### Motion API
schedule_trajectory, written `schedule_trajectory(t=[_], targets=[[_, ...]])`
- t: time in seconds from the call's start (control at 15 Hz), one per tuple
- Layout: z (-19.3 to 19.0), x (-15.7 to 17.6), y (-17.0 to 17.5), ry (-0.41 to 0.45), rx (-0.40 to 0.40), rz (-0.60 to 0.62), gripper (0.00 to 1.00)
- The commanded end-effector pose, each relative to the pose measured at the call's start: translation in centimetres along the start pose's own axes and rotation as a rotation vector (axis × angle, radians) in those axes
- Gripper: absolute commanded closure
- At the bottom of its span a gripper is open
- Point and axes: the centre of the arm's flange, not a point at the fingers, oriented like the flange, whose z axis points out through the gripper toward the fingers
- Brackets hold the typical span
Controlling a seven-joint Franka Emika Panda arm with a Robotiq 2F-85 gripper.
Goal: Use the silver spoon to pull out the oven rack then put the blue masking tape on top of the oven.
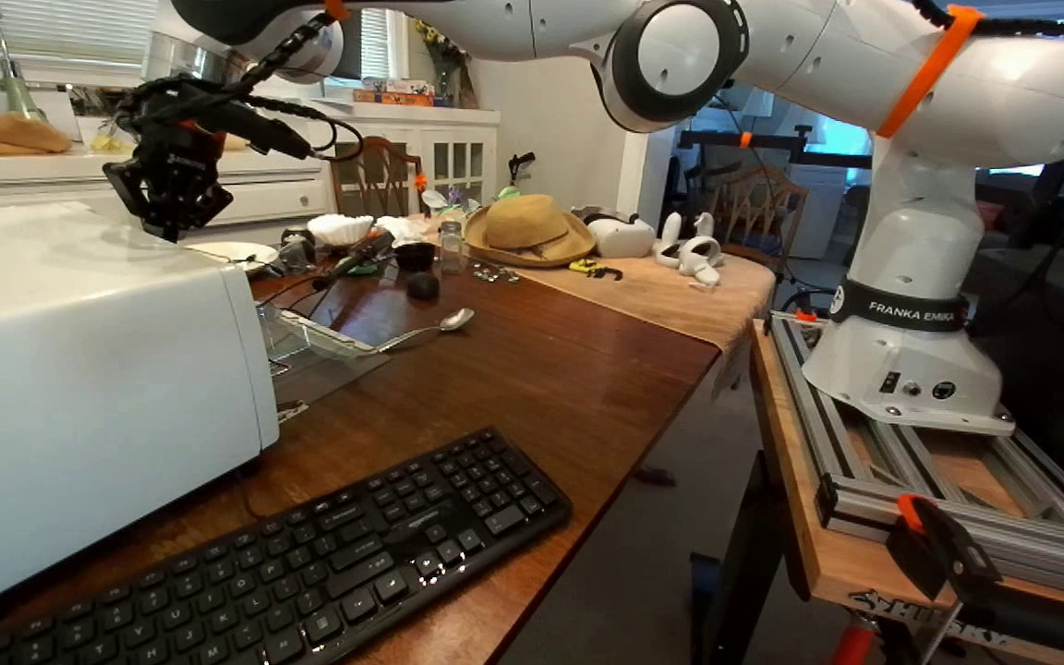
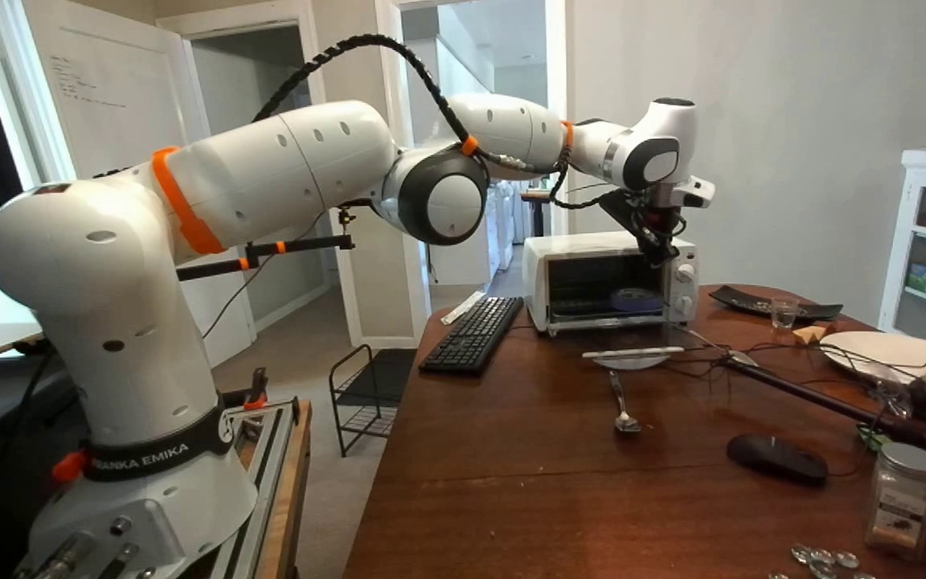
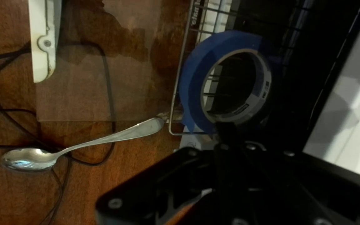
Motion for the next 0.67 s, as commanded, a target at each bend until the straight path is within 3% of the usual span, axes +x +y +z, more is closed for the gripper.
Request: schedule_trajectory(t=[0.0,0.13,0.6], targets=[[-0.5,-6.8,2.3,-0.046,-0.053,0.020,0.72],[0.2,-7.2,2.9,-0.065,-0.060,0.041,0.70],[5.0,-7.4,2.1,-0.087,-0.052,0.048,0.16]])
